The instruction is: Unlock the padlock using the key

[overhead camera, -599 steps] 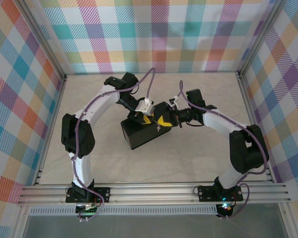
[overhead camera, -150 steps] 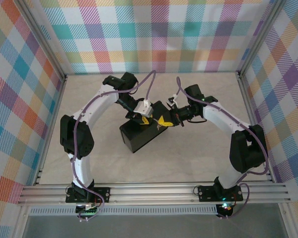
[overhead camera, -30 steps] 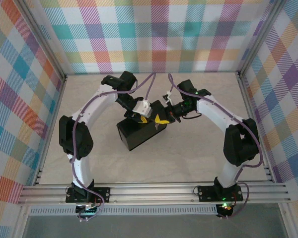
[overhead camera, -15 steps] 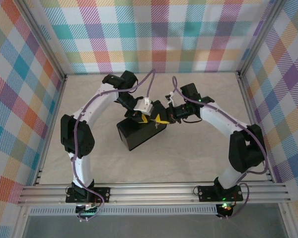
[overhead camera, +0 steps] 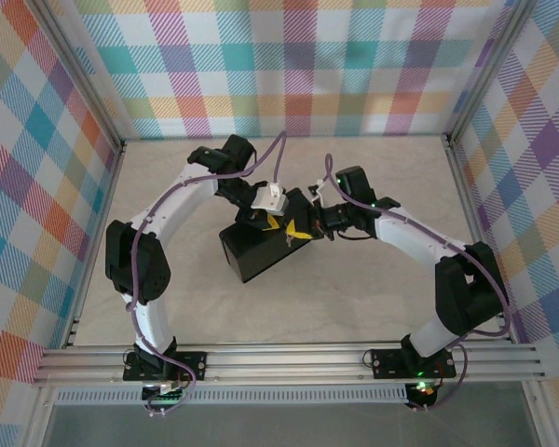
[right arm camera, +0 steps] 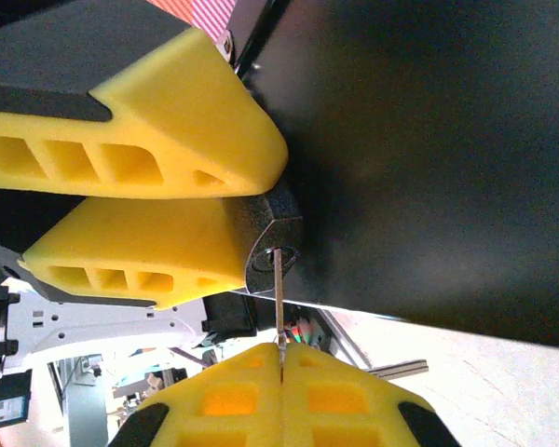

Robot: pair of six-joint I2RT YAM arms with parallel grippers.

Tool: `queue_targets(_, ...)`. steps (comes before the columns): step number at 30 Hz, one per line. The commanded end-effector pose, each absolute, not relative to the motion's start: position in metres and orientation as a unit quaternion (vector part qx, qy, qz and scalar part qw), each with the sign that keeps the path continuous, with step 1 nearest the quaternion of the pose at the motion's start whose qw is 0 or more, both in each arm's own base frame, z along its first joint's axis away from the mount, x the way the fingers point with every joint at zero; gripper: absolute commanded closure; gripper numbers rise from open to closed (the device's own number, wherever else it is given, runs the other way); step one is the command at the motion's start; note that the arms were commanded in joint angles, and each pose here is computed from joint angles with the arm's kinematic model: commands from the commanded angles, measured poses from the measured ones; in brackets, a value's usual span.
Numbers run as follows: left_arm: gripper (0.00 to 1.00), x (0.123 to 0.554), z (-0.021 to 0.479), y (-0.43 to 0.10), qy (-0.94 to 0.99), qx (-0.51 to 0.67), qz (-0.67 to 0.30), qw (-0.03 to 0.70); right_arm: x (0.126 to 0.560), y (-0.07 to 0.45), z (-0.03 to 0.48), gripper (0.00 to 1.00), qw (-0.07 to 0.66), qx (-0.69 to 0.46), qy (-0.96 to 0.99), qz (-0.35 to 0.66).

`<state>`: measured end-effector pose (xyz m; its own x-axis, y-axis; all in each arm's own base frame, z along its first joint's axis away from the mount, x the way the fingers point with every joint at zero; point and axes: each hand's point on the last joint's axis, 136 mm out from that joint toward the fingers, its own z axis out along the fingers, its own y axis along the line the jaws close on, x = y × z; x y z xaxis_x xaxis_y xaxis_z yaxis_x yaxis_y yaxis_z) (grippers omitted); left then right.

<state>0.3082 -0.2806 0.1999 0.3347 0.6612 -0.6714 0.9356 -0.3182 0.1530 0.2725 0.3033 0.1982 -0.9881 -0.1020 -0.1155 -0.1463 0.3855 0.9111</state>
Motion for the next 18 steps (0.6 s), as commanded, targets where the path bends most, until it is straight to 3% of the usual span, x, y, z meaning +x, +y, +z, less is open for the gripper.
queue_targets(1,0.77,0.281,0.191,-0.292,0.490,0.780,-0.306,0.240,0.282,0.306,0.227,1.00,0.059,-0.137,0.814,0.561)
queue_targets(18,0.75,0.292,0.192,-0.278,0.470,0.800,-0.298,0.224,0.258,0.287,0.219,1.00,0.008,-0.209,0.785,0.583)
